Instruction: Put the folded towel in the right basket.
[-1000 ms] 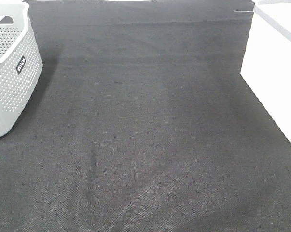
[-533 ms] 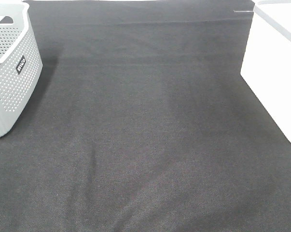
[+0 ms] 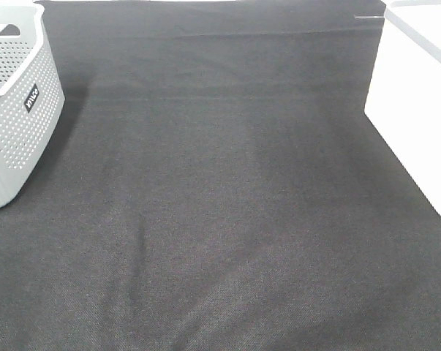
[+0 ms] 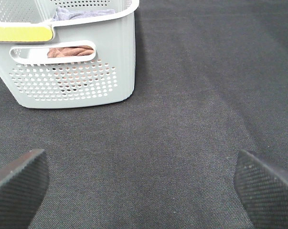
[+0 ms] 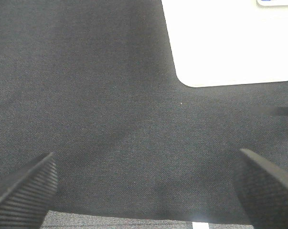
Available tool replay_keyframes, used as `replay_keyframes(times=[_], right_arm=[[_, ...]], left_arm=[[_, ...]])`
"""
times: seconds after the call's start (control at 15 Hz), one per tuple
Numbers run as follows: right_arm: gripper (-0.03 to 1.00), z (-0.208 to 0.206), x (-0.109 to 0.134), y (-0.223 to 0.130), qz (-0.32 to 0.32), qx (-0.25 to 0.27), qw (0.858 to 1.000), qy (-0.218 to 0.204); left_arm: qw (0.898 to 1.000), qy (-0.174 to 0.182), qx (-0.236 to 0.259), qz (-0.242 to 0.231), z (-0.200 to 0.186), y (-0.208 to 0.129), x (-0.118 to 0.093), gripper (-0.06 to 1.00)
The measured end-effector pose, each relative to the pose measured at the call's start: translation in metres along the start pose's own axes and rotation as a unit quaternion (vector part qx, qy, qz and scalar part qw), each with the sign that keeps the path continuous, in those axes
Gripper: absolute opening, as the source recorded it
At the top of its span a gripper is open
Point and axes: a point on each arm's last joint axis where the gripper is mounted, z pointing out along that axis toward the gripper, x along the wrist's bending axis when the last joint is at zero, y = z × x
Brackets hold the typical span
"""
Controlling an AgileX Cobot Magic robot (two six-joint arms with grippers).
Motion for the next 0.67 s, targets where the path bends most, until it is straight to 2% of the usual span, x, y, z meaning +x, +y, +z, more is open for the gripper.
replay_keyframes(times=[0.67], right_arm=[[0.97,0.0000,0.0000,0.0000,0.000,0.000,1.000,0.000]], left_arm=[[1.000,0.000,0.000,0.000,0.0000,0.0000,0.0000,0.98]])
